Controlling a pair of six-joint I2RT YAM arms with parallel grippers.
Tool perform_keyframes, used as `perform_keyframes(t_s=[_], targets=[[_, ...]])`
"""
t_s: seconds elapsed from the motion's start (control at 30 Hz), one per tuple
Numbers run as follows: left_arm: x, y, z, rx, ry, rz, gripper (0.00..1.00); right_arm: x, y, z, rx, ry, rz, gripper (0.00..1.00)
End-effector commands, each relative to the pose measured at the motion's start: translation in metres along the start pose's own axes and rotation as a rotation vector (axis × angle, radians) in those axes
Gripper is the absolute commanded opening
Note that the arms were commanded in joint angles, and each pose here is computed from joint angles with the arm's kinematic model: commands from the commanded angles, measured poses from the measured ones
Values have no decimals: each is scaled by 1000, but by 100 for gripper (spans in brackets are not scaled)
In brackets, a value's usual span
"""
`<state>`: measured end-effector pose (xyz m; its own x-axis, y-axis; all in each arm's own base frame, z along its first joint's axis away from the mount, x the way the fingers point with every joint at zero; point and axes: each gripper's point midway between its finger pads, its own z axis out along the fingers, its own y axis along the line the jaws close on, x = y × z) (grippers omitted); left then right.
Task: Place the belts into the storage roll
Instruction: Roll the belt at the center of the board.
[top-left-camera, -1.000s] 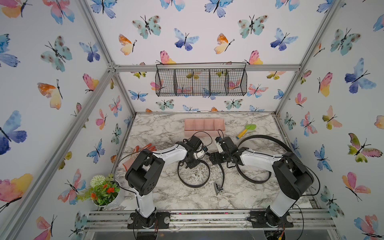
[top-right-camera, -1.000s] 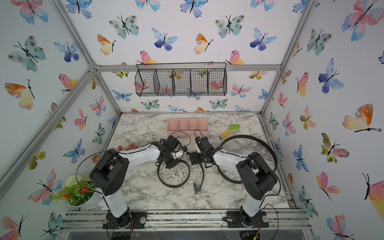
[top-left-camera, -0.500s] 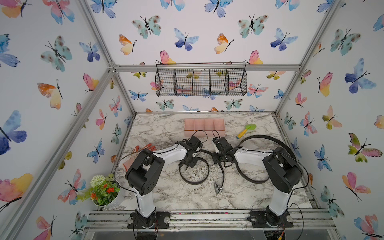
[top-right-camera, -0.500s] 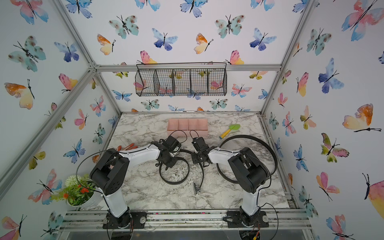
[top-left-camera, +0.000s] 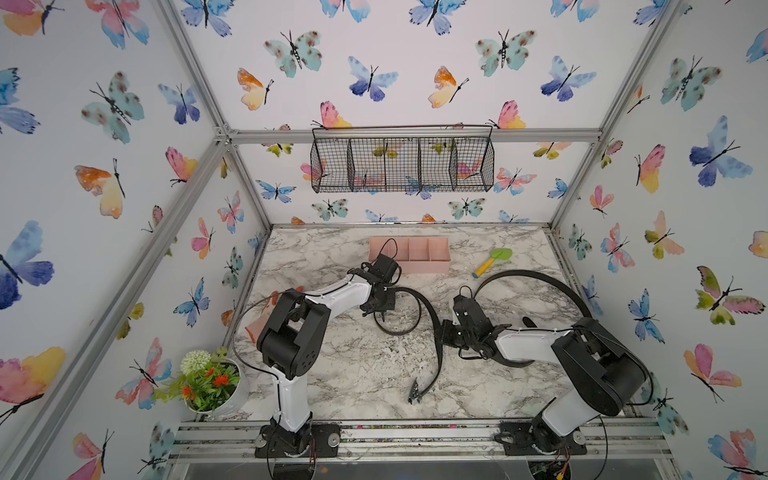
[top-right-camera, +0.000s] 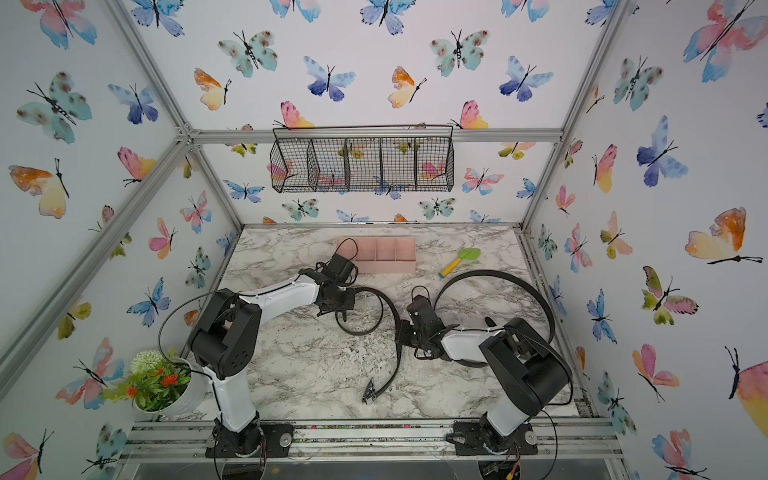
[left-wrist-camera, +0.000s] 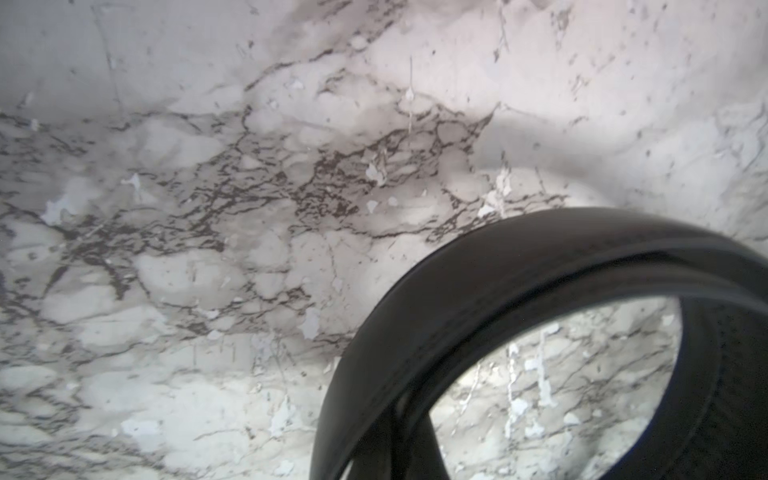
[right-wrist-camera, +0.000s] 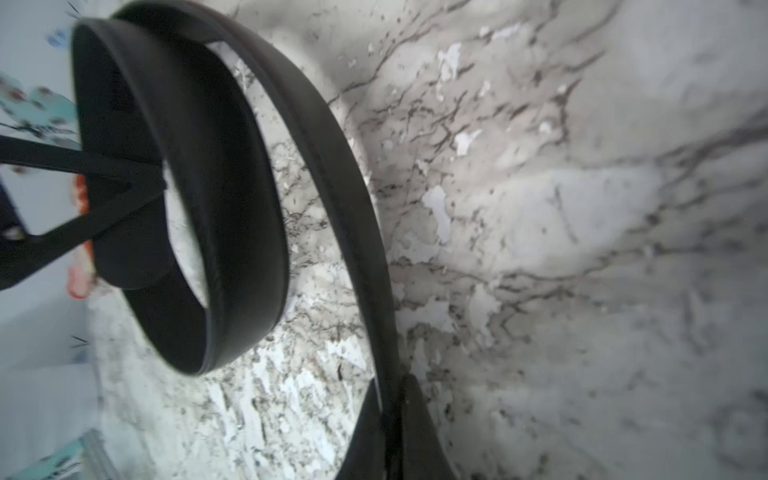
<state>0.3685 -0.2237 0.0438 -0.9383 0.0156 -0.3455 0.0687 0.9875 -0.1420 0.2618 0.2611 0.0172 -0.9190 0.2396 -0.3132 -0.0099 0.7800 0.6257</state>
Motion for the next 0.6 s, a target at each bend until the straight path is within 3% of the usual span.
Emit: perform_keyframes(t_s=[0.0, 0.23, 0.57], targets=[[1, -8, 4, 17, 16, -85, 0, 28, 15, -1, -76, 73, 151, 10], [16, -12, 10, 12, 88, -113, 0, 46, 41, -8, -86, 56, 133, 14], [54, 16, 1, -116, 132, -150, 0, 15, 25, -23, 166, -146, -81, 17]])
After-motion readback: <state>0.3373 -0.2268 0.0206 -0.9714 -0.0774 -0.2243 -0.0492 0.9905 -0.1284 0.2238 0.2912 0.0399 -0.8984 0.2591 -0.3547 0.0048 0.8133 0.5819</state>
